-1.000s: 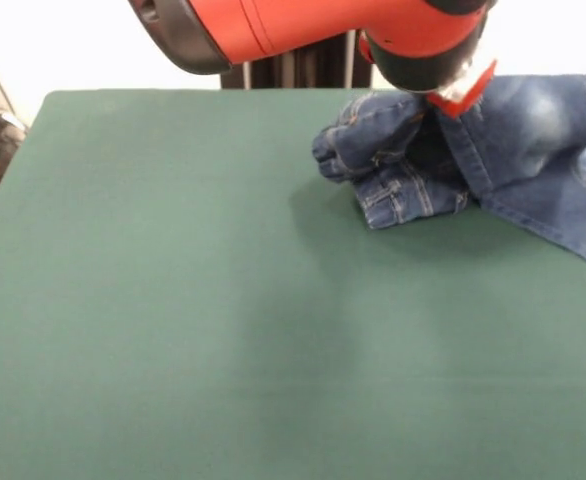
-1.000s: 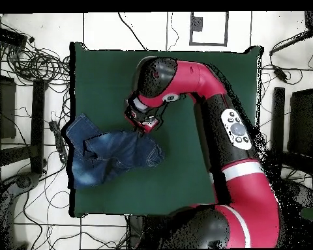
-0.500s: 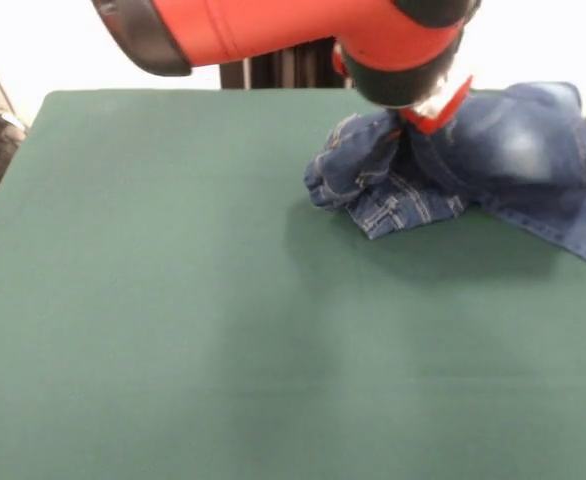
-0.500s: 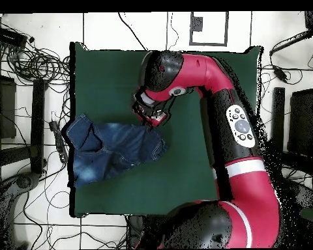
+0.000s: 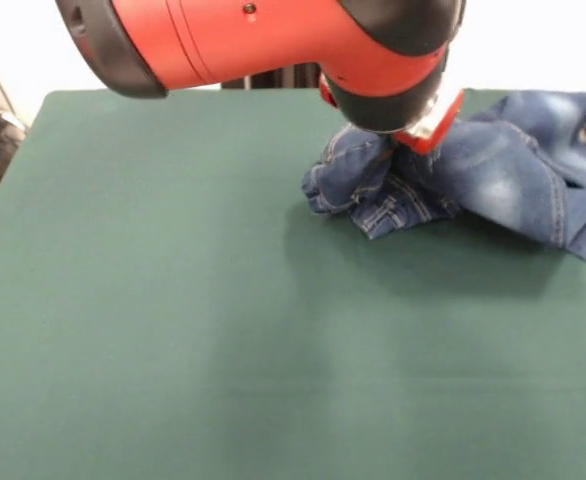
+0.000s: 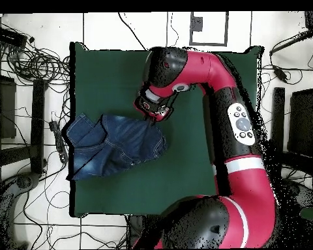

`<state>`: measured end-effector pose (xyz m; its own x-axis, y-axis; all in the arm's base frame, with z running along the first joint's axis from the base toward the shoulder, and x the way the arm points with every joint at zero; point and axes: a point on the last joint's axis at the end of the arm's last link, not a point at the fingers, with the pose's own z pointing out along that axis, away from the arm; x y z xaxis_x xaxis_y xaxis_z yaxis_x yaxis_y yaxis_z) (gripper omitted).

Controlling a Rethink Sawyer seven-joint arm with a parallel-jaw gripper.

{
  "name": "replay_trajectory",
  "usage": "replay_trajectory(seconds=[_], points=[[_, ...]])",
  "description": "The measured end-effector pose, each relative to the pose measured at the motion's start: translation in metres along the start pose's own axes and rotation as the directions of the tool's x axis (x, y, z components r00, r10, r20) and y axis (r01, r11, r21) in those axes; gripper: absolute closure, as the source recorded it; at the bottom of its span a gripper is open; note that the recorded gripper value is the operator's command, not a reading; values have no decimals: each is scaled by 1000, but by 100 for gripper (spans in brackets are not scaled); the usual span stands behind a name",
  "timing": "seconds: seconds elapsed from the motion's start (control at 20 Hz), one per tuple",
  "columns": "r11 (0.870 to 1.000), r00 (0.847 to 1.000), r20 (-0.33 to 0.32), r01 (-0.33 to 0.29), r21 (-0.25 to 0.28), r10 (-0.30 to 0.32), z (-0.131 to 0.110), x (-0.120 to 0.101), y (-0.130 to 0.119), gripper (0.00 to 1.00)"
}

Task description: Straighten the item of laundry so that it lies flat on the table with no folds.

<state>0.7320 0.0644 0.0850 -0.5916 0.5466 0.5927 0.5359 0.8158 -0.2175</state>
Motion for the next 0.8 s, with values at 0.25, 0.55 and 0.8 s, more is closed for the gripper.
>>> replay_trajectory(seconds=[0.25,0.55,0.8], points=[[1000,1000,19,5,-6,-5,-4,1,10,100],[1000,1000,25,2,-11,-2,-2,-3,15,100],[1000,1000,28,0,-10,0,-2,-5,15,0]])
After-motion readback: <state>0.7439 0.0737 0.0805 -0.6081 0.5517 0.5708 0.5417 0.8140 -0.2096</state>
